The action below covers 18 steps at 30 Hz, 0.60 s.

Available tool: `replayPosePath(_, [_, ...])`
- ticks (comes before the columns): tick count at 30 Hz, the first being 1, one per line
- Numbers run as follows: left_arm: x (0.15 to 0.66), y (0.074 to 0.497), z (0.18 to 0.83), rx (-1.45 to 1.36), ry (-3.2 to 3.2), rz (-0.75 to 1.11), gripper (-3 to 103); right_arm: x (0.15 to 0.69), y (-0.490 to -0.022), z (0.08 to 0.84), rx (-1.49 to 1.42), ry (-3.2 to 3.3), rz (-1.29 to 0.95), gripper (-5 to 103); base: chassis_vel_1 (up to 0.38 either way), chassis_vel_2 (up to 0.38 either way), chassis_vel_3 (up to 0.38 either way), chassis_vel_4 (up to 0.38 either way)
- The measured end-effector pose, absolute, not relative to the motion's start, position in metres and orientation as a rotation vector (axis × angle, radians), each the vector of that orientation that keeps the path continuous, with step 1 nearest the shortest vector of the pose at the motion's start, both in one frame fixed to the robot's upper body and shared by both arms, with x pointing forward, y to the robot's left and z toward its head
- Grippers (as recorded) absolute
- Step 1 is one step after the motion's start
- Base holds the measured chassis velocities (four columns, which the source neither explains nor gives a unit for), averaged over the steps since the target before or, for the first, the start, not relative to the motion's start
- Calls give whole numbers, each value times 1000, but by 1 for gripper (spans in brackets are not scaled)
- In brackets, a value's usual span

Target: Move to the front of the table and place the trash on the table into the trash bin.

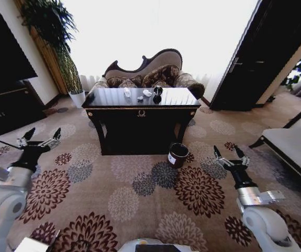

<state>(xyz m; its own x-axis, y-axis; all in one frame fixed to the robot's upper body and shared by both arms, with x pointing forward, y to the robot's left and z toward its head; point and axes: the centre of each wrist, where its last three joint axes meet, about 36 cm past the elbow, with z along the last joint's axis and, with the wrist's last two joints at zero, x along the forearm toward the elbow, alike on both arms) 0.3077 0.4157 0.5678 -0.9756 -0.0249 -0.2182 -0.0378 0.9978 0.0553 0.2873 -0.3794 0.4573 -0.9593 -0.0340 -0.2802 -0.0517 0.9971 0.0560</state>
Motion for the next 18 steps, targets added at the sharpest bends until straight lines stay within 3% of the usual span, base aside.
replayPosePath(18, [307,415,566,-47,2924,76,100,286,-380,458,-72,2856,90,100,0,0,0,0])
